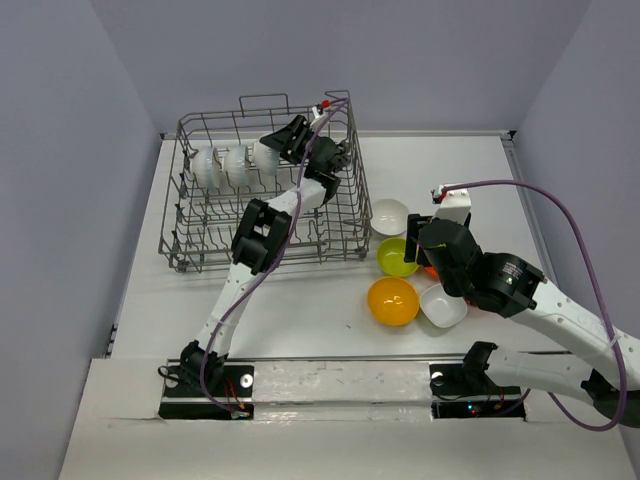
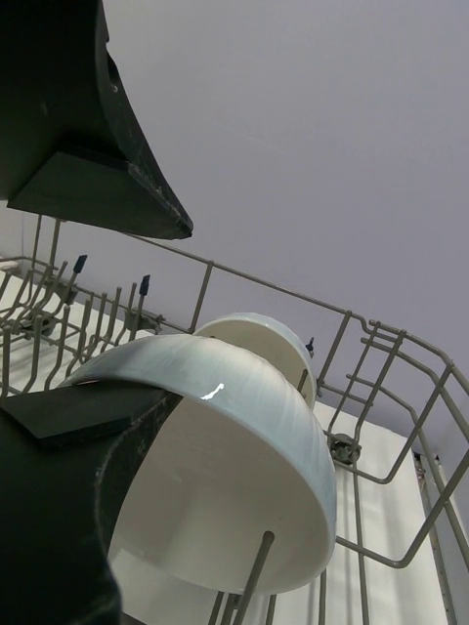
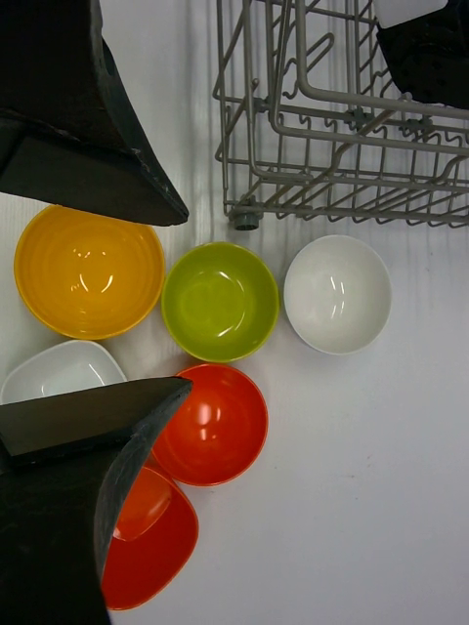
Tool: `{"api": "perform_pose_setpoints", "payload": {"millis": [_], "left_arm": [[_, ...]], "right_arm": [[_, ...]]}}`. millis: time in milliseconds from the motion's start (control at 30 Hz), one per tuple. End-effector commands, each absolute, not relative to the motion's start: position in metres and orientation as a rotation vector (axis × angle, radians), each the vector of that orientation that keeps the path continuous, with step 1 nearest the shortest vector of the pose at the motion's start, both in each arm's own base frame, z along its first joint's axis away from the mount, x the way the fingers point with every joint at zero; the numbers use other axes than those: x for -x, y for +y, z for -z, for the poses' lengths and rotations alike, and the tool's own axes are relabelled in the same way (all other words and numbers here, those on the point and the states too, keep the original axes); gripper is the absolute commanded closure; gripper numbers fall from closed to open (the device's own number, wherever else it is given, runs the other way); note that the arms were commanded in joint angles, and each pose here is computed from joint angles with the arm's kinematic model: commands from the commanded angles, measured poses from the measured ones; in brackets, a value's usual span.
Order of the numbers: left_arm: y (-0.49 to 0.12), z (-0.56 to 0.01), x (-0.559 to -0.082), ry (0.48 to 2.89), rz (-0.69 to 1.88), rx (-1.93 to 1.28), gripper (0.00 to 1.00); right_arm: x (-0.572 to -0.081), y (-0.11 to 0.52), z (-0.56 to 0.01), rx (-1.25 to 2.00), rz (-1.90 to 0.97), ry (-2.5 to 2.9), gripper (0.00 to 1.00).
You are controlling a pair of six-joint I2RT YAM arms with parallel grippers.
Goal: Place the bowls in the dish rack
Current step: Insert the bowl into the dish rack.
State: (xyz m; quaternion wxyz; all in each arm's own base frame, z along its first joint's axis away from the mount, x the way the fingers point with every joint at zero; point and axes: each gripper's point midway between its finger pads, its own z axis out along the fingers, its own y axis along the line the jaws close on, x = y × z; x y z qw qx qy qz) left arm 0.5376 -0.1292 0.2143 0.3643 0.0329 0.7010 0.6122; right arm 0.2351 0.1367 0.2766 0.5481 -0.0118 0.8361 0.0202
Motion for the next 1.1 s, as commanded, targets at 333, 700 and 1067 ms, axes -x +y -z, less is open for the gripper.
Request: {"api": "perform_pose_setpoints", "payload": {"millis": [333,700,1067], "left_arm": [[-0.1157,-0.2256,-0.5186,1.848,-1.508,0.097,0.21],[-0.1137,-0.2268,-0.5169,1.847,-1.504,0.104,0.1],[-0.1127,-0.229,-0.5152,1.847,-1.5,0.107,0.02]], "right_arm": [[-0.2373,0.1357,-0.2796,0.003,-0.048,1.969,0.31],[-0.2367,0.1355,-0.2805,0.002,-0.054,1.968,0.31],[-0.2365,0.1364,-0.2817,0.003,-0.059,1.97,0.32]]}}
